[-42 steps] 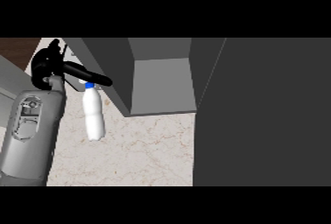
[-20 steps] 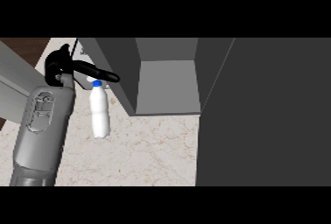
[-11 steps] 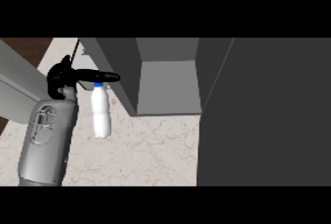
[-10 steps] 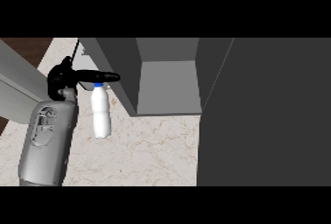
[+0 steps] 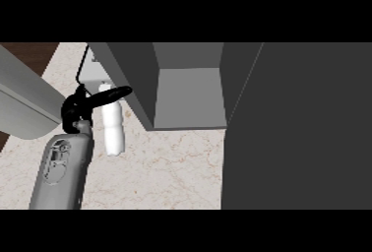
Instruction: Pick up the bottled water, place it into the cabinet and close the cabinet
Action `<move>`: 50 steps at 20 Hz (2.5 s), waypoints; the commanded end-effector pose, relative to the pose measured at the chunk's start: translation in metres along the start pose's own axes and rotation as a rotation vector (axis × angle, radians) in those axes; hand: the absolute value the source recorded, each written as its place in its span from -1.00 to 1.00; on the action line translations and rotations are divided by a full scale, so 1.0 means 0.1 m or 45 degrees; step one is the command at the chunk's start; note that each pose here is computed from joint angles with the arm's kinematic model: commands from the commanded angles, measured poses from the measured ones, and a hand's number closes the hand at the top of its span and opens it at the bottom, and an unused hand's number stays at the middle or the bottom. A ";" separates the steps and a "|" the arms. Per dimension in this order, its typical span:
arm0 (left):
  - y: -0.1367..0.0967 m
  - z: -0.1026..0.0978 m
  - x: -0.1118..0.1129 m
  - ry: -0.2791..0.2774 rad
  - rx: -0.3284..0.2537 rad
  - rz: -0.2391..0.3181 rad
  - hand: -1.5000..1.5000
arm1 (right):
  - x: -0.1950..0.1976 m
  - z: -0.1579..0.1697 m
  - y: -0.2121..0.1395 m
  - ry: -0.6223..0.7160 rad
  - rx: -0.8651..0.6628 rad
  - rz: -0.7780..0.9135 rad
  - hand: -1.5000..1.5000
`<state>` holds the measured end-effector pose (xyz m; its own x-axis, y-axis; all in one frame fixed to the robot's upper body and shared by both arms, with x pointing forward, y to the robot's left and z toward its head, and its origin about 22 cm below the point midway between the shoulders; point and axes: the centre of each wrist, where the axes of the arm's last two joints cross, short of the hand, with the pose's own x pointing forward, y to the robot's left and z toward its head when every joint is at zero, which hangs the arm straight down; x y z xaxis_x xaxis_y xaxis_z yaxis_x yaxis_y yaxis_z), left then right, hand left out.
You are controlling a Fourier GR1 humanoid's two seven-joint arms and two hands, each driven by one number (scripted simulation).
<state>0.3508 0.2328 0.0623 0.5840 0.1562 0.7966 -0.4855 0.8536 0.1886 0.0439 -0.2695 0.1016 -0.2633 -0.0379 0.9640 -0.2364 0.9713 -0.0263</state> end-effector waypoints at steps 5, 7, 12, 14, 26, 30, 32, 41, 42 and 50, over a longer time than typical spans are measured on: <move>0.21 -0.37 -0.45 0.116 0.134 -0.023 -1.00 | 0.49 0.08 0.08 -0.077 0.031 0.001 -1.00; 0.20 -0.36 -0.83 0.104 0.129 -0.034 -1.00 | 0.44 0.05 0.06 -0.078 0.009 0.020 -1.00; 0.24 -0.44 -0.93 0.103 0.166 -0.041 -1.00 | 0.56 0.19 0.06 -0.060 0.006 0.025 -1.00; 0.18 -0.41 -1.06 0.118 0.154 -0.054 -1.00 | 0.42 0.17 0.02 -0.070 -0.026 0.034 -1.00; 0.36 -0.58 -1.23 0.087 0.131 0.169 -1.00 | 0.43 0.30 -0.04 -0.061 -0.003 0.048 -1.00; 0.39 -0.64 -1.24 0.081 0.097 0.254 -1.00 | 0.48 0.31 -0.13 -0.075 0.028 0.064 -1.00; 0.22 -0.61 -1.39 0.049 0.144 0.262 -1.00 | 0.42 0.28 0.00 -0.076 -0.004 0.059 -1.00; 0.25 -0.78 -1.23 0.003 0.115 0.325 1.00 | 0.41 0.31 -0.09 -0.078 0.018 0.084 -1.00; -0.02 -0.69 -1.26 -0.017 0.108 0.308 1.00 | 0.48 0.30 -0.15 -0.075 0.028 0.069 -1.00; 0.05 -0.50 -1.04 -0.680 -0.473 0.489 1.00 | 0.21 0.43 -0.15 -0.051 0.006 0.044 -1.00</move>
<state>0.3142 0.2525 -0.0673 0.2283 0.2768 0.9334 -0.4998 0.8561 -0.1316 0.0010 -0.3003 0.0999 -0.2695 0.0128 0.9629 -0.2133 0.9743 -0.0727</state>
